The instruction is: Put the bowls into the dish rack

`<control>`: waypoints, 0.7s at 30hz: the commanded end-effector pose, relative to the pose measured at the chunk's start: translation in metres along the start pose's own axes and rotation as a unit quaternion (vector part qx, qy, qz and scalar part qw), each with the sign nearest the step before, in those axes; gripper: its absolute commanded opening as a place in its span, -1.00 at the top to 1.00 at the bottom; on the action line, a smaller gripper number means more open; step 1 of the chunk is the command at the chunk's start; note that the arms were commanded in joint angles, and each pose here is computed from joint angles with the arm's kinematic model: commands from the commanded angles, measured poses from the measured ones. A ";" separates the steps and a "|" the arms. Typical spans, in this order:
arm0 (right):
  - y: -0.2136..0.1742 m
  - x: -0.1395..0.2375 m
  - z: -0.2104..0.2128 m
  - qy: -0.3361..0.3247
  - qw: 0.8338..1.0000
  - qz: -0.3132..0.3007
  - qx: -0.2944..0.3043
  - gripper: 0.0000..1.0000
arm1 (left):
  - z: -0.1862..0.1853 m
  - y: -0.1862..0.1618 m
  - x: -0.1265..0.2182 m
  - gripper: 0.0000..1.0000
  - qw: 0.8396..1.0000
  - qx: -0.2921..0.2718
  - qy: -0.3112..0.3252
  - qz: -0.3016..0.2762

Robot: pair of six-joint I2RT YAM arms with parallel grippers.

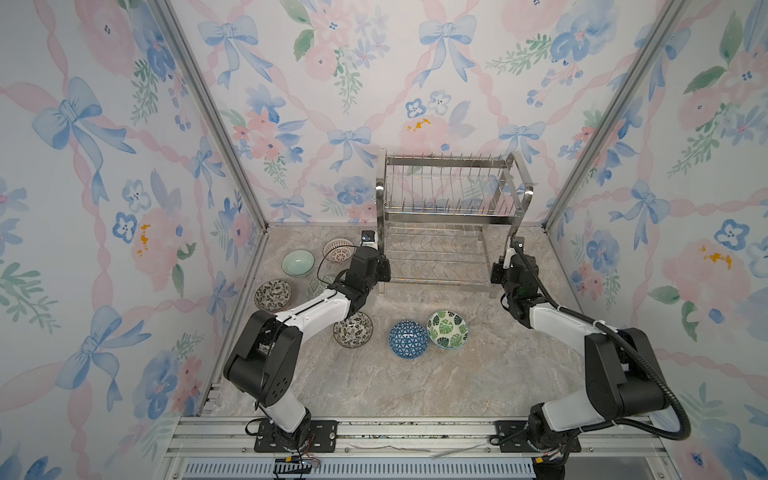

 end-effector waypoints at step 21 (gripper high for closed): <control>-0.005 0.015 0.033 0.055 0.998 0.000 -0.025 0.77 | 0.000 -0.007 0.024 1.00 0.998 0.009 -0.052 0.019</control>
Point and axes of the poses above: each gripper's point midway between its finger pads, its own x axis back along the fingers, its own z axis along the line the jaws close on, y = z × x, the point moved 6 cm from there along x, back along the fingers, and after that the axes turned 5 degrees about x, right-handed, at the moved point
